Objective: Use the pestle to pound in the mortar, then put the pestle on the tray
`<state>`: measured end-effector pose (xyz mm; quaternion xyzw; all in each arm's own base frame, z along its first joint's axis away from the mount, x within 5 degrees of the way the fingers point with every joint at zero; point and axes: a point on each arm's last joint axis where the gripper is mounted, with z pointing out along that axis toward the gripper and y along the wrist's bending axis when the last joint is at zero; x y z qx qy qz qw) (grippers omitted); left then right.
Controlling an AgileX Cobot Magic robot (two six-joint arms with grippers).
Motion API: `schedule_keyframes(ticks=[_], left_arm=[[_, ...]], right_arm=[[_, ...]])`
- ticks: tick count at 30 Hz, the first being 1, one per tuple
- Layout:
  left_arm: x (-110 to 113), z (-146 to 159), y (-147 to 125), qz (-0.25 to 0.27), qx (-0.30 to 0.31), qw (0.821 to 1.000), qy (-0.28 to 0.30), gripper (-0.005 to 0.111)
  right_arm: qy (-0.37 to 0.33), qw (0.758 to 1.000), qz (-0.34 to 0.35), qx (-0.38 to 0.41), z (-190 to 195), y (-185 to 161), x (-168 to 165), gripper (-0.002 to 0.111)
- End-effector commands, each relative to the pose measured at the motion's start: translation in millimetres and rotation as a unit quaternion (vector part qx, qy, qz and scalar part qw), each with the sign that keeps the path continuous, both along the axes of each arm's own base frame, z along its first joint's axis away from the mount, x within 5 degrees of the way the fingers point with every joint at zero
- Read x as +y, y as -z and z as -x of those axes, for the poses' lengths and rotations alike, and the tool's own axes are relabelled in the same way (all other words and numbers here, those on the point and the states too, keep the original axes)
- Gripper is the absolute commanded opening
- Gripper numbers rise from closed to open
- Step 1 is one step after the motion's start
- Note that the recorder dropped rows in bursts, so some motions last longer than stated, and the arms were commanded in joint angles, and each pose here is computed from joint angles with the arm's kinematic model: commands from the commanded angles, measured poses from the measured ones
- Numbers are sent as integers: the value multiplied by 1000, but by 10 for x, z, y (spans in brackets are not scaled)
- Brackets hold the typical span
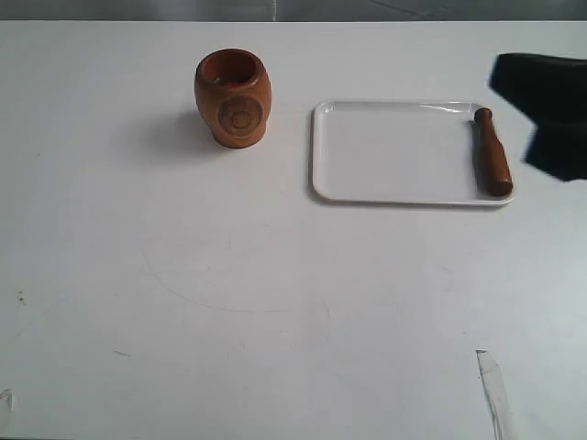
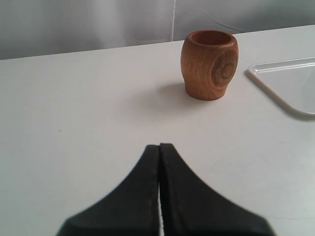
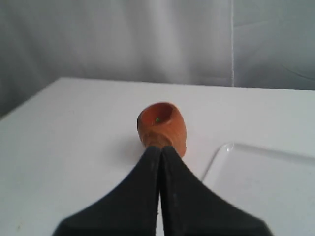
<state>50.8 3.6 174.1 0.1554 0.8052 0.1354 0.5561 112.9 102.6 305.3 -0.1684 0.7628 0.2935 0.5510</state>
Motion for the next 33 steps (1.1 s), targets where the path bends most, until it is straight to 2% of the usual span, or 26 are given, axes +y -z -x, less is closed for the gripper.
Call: schedule_keyframes(ticks=[1,8,21,28,33], left_arm=[[-7,-1,-1,7,-2,1000,3,0],[-7,-1,-1,7,-2,1000,3,0],[-7,-1,-1,7,-2,1000,3,0],[-7,-1,-1,7,-2,1000,3,0],[-7,-1,-1,7,-2,1000,3,0]], right_arm=[[44,996,-73,-18,282,65,-390,0],[95,986,-117,-67,583,510,-735,0],[199,973,-101,-66,584,1007,-872,0],[218,970,-90,-61,577,1026,-898,0],[190,969,-135,-76,593,958,-850,0]])
